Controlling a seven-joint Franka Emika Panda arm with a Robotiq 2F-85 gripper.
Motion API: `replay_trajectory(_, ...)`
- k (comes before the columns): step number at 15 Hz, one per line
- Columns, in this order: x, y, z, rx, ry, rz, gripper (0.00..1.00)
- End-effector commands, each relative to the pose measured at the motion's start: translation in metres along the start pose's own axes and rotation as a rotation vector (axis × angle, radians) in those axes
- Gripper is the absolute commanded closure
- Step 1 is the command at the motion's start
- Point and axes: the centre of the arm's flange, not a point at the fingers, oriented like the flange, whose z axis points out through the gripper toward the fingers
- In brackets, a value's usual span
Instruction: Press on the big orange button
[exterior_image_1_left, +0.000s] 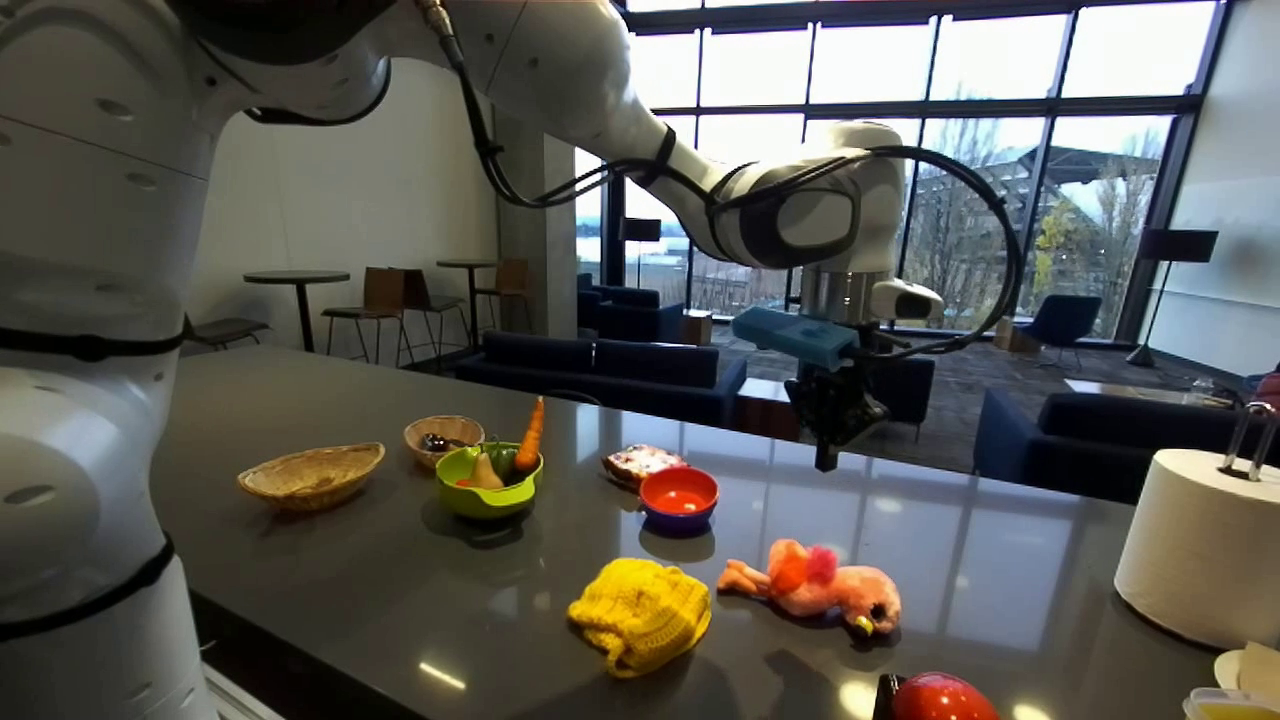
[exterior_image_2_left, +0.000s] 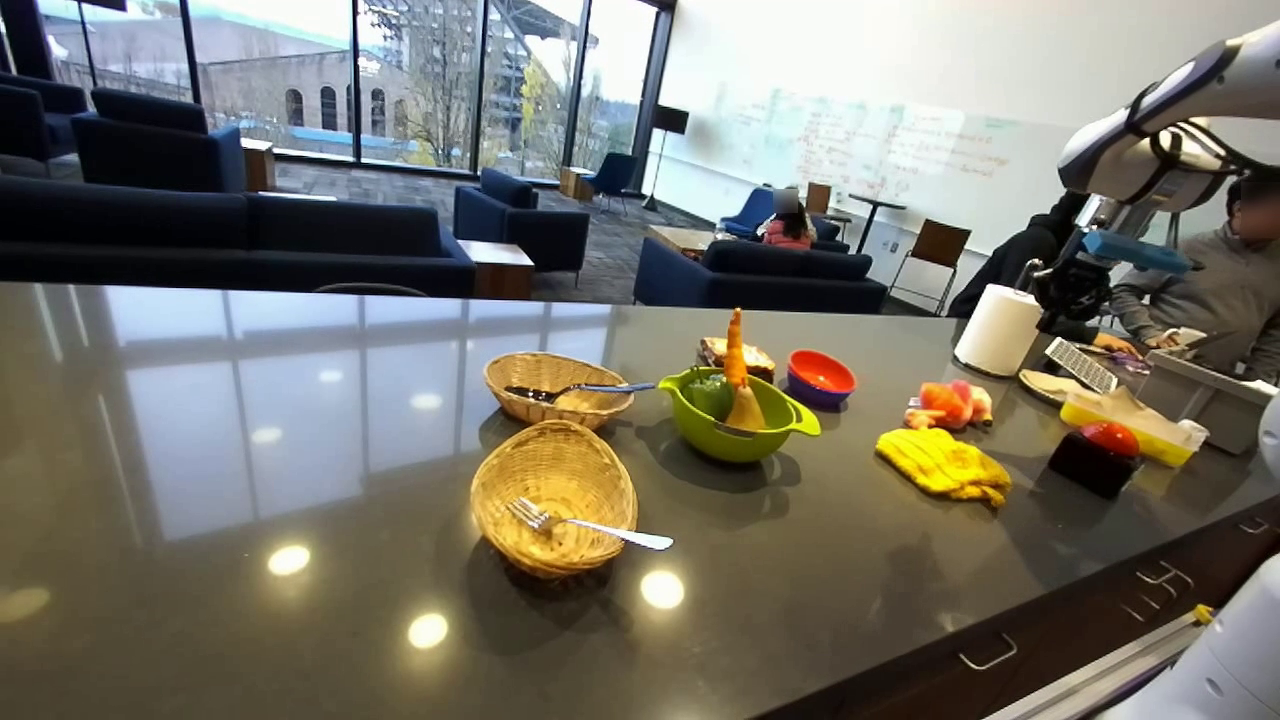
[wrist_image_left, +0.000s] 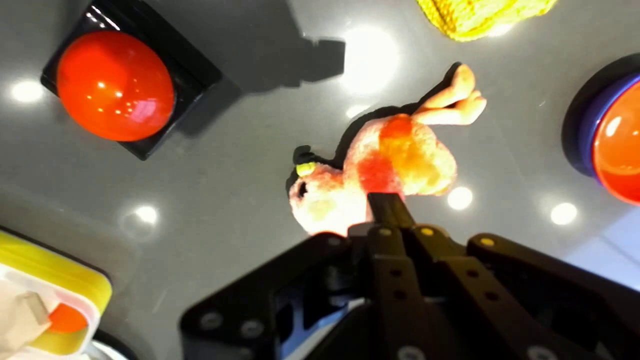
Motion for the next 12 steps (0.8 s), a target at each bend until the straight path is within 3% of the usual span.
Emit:
replay_trajectory(1, -0.020, -0.029, -0.011, 0.031, -0.044, -0.167, 1.00)
replay_trajectory(6, -0.030, -0.077, -0.020, 0.041, -0.086, -0.334, 1.00)
replay_trajectory(12, -0.050, -0.128, -0.026, 0.083, -0.079, -0.462, 1.00)
